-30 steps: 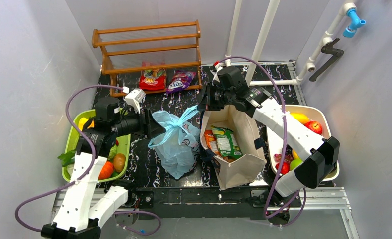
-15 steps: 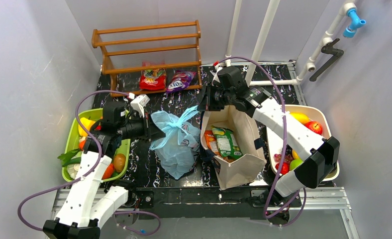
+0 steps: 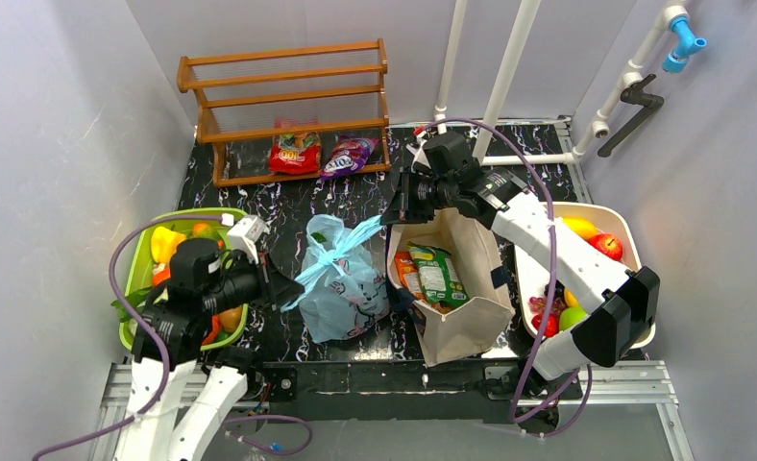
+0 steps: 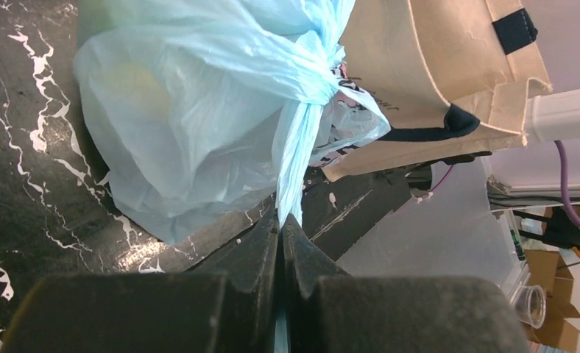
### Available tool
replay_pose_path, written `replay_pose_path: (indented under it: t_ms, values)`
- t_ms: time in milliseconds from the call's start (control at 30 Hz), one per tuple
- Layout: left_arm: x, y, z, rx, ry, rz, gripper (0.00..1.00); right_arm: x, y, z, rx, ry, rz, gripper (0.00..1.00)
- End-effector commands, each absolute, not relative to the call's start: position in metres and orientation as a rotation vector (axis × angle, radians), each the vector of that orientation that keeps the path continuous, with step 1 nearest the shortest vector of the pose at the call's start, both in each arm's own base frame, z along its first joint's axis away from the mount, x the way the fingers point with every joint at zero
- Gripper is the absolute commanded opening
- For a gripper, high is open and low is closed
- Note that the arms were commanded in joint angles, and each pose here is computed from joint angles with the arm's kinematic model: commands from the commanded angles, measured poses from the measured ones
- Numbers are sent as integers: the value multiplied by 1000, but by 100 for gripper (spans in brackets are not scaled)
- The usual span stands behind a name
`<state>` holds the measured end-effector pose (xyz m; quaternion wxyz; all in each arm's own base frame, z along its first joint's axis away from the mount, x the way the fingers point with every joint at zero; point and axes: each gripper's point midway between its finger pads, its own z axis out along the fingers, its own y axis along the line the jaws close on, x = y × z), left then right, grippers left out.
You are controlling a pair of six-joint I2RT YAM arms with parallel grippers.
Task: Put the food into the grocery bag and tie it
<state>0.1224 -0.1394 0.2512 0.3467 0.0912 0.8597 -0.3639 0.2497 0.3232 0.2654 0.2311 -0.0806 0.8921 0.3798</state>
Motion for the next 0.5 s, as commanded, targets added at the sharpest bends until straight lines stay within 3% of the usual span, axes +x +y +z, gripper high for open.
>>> replay_pose_path:
  t_ms: [0, 133, 233, 300, 467]
  values:
    - [90, -125, 214, 106, 2399, -901, 0, 284, 293, 270, -106, 2373, 906, 1]
    - [87, -124, 203, 16, 2421, -913, 3, 279, 294, 268, -118, 2380, 930, 1]
    - [89, -131, 204, -9, 2381, -983, 30, 277, 297, 271, -136, 2372, 963, 1]
    - [90, -136, 205, -5, 2363, -1021, 42, 276, 300, 273, -149, 2368, 981, 1]
    - [84, -143, 199, -16, 2386, -1094, 44, 275, 300, 273, -153, 2369, 985, 1]
